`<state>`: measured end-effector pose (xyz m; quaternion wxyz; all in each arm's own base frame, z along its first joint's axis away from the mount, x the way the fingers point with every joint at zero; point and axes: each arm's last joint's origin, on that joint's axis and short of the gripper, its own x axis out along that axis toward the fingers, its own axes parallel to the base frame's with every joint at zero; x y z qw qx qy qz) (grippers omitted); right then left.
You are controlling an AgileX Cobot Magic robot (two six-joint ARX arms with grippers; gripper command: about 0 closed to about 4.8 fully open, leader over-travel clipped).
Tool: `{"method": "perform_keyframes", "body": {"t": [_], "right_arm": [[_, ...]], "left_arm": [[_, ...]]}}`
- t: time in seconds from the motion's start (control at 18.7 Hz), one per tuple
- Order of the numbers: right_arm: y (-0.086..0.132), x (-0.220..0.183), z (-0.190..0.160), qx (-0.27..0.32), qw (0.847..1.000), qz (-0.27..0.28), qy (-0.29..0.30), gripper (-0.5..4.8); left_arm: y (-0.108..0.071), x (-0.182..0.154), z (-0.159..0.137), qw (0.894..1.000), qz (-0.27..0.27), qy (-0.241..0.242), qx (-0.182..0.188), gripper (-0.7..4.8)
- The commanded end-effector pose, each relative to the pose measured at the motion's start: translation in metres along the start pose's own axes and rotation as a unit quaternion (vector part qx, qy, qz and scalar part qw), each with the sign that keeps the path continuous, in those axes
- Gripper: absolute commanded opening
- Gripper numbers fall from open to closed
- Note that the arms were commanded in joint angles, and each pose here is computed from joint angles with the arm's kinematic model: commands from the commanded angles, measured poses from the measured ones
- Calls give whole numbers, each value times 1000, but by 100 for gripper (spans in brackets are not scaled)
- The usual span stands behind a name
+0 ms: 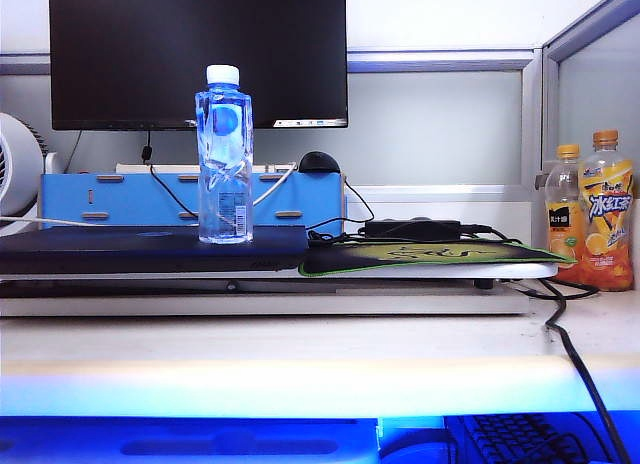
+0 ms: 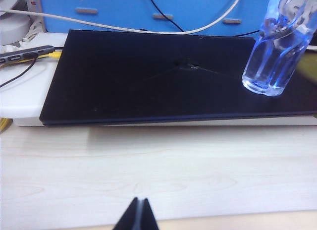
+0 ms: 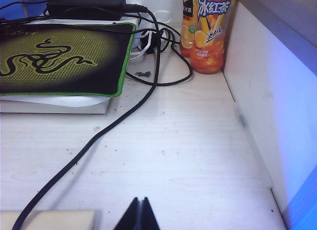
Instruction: Pick up the mineral water bottle and place it on the laptop.
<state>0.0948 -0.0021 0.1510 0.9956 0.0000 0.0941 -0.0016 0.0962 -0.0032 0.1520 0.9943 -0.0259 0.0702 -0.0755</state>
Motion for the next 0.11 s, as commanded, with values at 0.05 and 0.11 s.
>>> {"method": "perform_keyframes", "body": {"t": [0.05,0.11], "right_arm": [[0,0,-1,3,1000,1,4,-1],[0,0,-1,3,1000,1,4,-1]], "left_arm": [[0,0,0,1000,-3,2,0,-2],[0,0,0,1000,-3,2,0,-2]]}}
